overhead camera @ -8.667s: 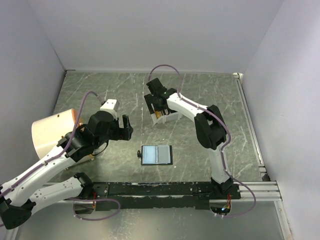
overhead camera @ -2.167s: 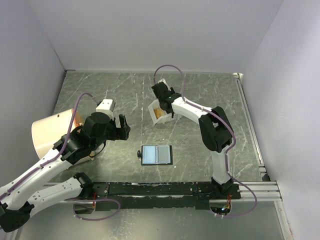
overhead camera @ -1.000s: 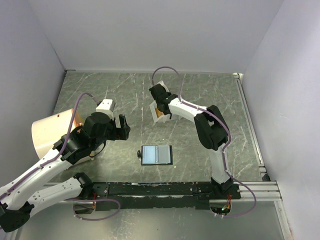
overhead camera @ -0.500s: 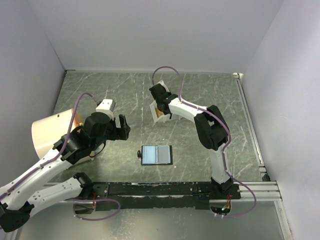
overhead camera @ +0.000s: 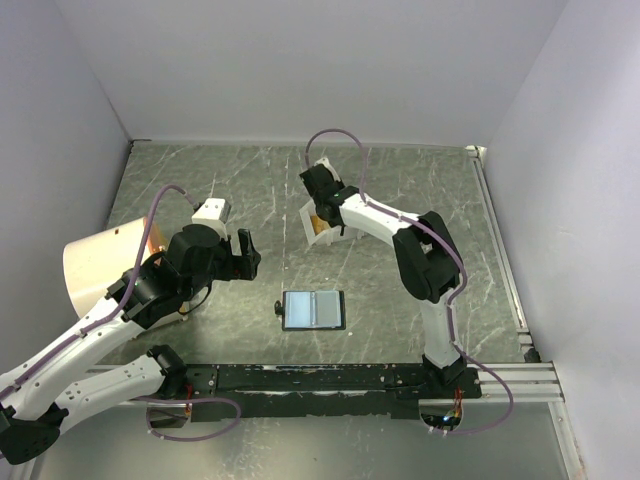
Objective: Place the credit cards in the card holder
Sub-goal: Pick up the credit card from the storage box.
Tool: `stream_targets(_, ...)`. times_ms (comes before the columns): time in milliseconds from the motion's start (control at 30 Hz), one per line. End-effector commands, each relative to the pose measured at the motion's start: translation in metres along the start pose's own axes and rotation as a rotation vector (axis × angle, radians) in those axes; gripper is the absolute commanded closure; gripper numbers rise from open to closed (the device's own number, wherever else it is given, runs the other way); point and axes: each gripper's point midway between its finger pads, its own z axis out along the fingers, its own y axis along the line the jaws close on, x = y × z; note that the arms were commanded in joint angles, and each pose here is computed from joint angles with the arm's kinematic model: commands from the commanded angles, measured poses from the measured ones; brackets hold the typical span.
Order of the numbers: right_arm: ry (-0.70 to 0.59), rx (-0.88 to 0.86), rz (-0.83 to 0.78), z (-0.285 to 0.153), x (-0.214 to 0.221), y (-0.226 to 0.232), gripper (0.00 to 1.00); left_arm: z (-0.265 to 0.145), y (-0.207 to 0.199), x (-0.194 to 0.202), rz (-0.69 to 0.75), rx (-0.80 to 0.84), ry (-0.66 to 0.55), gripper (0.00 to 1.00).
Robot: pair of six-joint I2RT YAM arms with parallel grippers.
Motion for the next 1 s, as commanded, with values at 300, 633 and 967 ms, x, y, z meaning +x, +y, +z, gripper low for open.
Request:
stream_targets(300,-0.112,-0.075,0.141,-0.034,-0.04,-0.017,1.0,0.003,-0.002,0.001,0.011,0.008,0.006,0.02)
stream_targets(633,-0.122,-0.141,0.256,-0.072,-0.045,-0.03,1.0,0.015,-0.018,0.021,0.006,0.075,0.097,0.23)
stream_targets(967,-0.178,-0.446,0.43,-0.146,-0.03,-0.013,1.0,0.037,-0.057,0.057,-0.044,0.236,0.253,0.93)
